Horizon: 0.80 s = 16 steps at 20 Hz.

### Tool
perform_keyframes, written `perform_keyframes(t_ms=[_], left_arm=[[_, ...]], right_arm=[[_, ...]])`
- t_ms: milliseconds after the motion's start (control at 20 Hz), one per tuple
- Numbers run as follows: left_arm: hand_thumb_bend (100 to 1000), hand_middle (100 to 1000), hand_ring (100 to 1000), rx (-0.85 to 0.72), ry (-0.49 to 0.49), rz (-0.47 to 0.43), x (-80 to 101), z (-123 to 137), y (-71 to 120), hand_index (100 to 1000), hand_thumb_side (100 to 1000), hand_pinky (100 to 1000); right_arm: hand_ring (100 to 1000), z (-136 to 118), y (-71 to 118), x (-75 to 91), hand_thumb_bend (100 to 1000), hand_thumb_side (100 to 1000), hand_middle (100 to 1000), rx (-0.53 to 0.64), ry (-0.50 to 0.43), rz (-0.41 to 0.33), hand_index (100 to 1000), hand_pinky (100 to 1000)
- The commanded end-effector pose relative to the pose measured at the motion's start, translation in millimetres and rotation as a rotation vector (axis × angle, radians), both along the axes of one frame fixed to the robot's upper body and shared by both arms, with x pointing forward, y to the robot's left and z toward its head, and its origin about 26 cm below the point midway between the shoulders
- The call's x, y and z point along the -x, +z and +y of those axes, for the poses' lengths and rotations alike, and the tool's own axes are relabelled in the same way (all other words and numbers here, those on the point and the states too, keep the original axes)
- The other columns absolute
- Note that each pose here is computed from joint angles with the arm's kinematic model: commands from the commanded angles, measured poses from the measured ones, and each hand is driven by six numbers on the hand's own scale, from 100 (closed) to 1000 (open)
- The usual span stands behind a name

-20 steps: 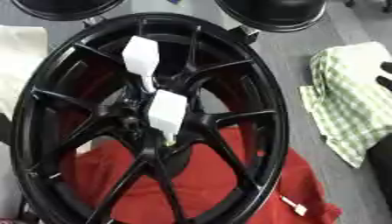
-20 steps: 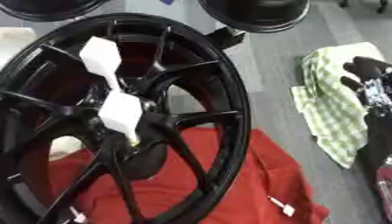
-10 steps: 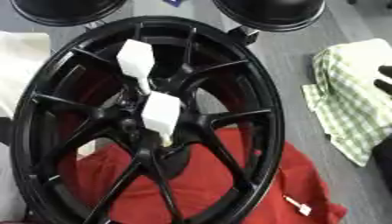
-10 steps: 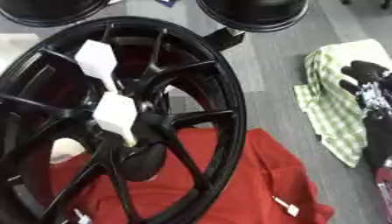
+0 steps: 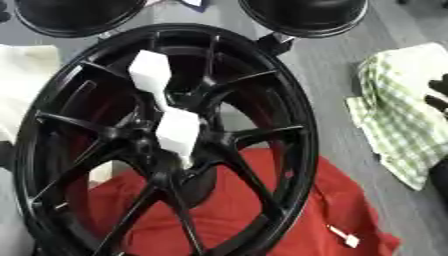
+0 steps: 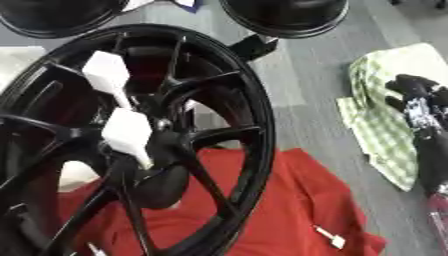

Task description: Pull the pin out of the wheel hub.

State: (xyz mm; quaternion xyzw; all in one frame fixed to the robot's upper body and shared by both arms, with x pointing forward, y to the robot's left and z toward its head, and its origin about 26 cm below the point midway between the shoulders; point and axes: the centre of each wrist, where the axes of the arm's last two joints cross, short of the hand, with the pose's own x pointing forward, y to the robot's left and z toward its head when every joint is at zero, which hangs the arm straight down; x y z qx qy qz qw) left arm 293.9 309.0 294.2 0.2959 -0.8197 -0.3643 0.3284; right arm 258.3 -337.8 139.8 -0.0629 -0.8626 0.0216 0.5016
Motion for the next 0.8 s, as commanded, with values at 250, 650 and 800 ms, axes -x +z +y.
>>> perform_keyframes(t_ms=[250, 650, 800], left_arm=[[100, 644, 681, -0.407, -0.069, 0.059, 16.1, 5.9, 59.9, 749, 727, 741], [100, 716, 737, -0.660, -0.165, 0.174, 18.4, -7.3, 76.5, 798, 719, 775], [100, 739, 751, -0.768, -0.203, 0.230, 18.0, -15.4, 79.5, 814, 738, 787]], right_arm=[[895, -4.7, 4.8, 4.7, 100, 506, 689, 0.045, -0.008, 0.000, 749, 886], [896, -7.7, 1.4, 8.2, 100, 511, 689, 0.064, -0.020, 0.020, 749, 886], [896, -8.3, 0.3, 9.1, 100, 513, 689, 0.071, -0.022, 0.027, 749, 887]])
